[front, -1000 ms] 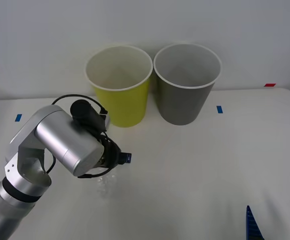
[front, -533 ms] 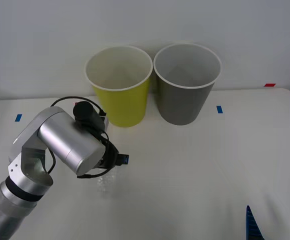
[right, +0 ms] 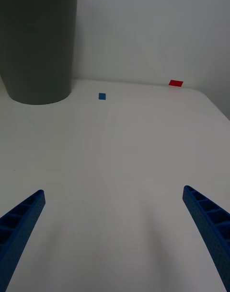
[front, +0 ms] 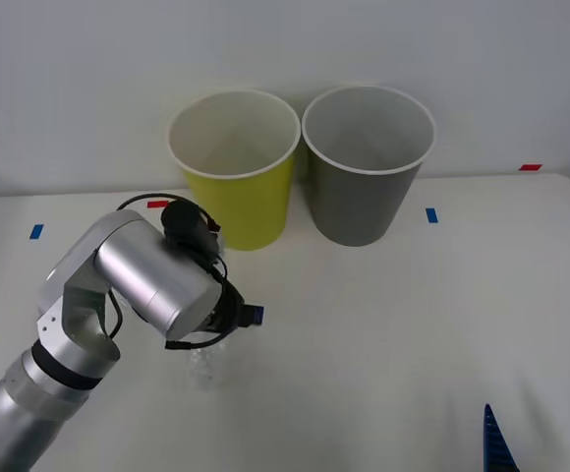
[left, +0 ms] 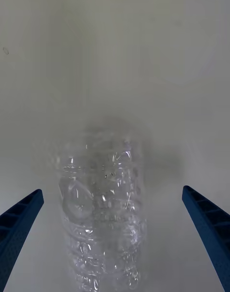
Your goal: Put cans in the gray bin and PET bottles in the light green bin.
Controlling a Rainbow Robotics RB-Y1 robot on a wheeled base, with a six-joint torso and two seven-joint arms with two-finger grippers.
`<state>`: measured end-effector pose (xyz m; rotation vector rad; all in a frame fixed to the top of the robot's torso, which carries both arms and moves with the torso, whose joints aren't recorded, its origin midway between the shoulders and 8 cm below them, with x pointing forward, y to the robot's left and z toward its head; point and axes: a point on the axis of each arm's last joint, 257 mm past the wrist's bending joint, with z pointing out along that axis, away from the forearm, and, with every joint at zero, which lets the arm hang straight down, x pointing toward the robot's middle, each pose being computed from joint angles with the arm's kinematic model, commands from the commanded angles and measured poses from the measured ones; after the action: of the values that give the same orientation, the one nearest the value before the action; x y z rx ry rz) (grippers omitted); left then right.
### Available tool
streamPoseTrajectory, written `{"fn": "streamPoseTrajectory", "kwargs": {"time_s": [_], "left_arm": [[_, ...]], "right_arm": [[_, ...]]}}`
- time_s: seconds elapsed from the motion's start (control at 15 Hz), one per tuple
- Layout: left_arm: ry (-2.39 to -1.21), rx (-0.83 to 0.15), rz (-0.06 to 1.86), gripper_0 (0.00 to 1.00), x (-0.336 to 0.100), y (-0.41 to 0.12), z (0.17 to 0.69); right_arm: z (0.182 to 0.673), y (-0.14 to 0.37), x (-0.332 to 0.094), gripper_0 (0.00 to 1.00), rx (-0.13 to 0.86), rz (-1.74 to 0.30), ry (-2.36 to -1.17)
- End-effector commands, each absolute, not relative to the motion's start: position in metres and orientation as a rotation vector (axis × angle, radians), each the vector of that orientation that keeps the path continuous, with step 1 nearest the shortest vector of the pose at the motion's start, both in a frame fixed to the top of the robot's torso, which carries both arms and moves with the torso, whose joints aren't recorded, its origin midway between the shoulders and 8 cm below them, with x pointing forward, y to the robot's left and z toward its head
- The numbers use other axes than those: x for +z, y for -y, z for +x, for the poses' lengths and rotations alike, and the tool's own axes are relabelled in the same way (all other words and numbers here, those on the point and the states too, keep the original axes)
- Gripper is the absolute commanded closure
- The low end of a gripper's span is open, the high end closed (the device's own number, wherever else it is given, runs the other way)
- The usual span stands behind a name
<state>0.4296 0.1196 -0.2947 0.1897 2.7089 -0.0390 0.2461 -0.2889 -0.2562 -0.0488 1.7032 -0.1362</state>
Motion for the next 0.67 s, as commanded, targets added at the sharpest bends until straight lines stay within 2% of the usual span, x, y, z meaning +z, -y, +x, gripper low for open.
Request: {"fn": "streamPoseTrajectory", "kwargs": {"time_s": [0.07,0.67], "left_arm": [[-2.725,-0.027,0.196,0.0,-0.3,-0.121,0.43],[-2.777,0.023,0.293,0.0,-0.318,-0.122,0.433]], "right_arm": [[0.246,0.289,-0.256,0.0,-0.136,-0.049,-1.703],[0.246,0.289,-0.256,0.0,-0.136,-0.049,-1.703]]}}
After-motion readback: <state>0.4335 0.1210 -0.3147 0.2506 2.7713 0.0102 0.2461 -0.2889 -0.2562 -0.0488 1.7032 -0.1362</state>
